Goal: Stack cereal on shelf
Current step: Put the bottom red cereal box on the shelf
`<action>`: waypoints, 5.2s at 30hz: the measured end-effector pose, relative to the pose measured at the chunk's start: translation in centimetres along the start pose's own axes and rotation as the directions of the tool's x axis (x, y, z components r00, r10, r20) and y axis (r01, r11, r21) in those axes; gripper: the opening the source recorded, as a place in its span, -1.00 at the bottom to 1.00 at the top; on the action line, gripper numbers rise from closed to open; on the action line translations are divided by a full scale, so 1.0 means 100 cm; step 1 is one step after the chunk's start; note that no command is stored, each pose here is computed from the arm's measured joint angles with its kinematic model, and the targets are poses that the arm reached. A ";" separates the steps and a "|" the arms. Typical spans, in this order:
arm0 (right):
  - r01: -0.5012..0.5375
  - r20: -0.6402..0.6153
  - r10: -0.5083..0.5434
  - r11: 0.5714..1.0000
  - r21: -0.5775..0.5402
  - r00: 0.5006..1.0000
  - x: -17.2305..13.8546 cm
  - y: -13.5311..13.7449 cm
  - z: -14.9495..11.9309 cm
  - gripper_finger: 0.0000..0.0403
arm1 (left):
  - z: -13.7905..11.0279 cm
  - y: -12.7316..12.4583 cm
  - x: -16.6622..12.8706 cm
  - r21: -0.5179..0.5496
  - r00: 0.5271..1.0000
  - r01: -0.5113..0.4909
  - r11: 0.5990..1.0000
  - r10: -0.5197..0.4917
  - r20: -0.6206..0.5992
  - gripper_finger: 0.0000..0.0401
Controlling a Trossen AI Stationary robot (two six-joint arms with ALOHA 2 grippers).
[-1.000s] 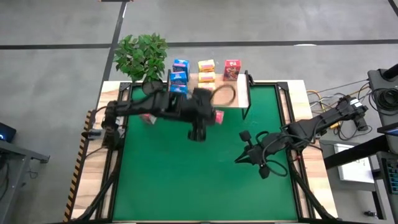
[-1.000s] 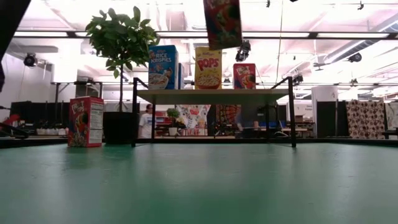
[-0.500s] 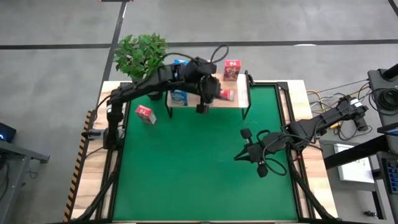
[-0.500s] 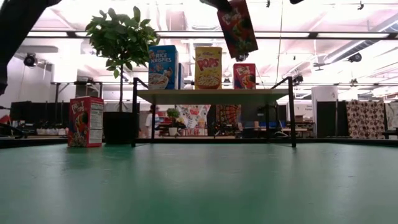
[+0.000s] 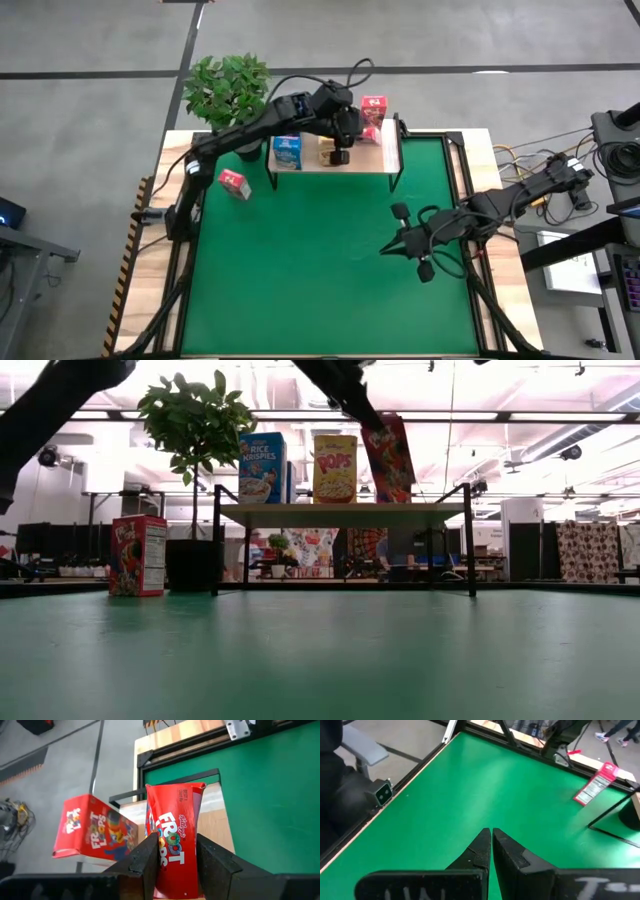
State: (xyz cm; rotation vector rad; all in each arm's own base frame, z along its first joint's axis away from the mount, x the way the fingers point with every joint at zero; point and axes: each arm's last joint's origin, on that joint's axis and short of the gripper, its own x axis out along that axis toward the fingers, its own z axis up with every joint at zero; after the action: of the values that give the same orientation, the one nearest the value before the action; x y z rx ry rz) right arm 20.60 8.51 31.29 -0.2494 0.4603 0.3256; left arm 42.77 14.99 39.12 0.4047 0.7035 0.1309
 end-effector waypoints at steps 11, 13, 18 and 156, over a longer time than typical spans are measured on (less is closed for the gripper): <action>0.003 0.005 -0.003 1.000 0.015 1.000 -0.002 0.000 0.000 -0.96 | -0.003 -0.003 0.014 -0.032 0.999 0.045 0.998 -0.045 0.003 -0.50; 0.003 0.004 -0.003 1.000 0.016 1.000 -0.002 0.000 0.000 -0.96 | -0.003 -0.002 0.013 -0.037 0.998 0.059 0.998 -0.058 0.016 -0.50; 0.003 0.004 -0.003 1.000 0.017 1.000 -0.002 0.000 0.000 -0.96 | -0.003 -0.003 0.013 -0.061 0.996 0.081 0.995 -0.080 0.025 -0.43; 0.391 -0.515 -0.245 0.899 0.196 0.822 -0.053 -0.289 0.009 -0.11 | -0.103 -0.105 -0.181 -0.119 0.858 -0.173 0.978 0.209 0.469 -0.12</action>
State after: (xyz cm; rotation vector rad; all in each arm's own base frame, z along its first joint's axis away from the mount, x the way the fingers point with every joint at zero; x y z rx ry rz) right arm 26.88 -19.10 39.19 -0.1082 0.9384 -0.1528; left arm 22.17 4.11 38.68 0.4164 0.1632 0.2343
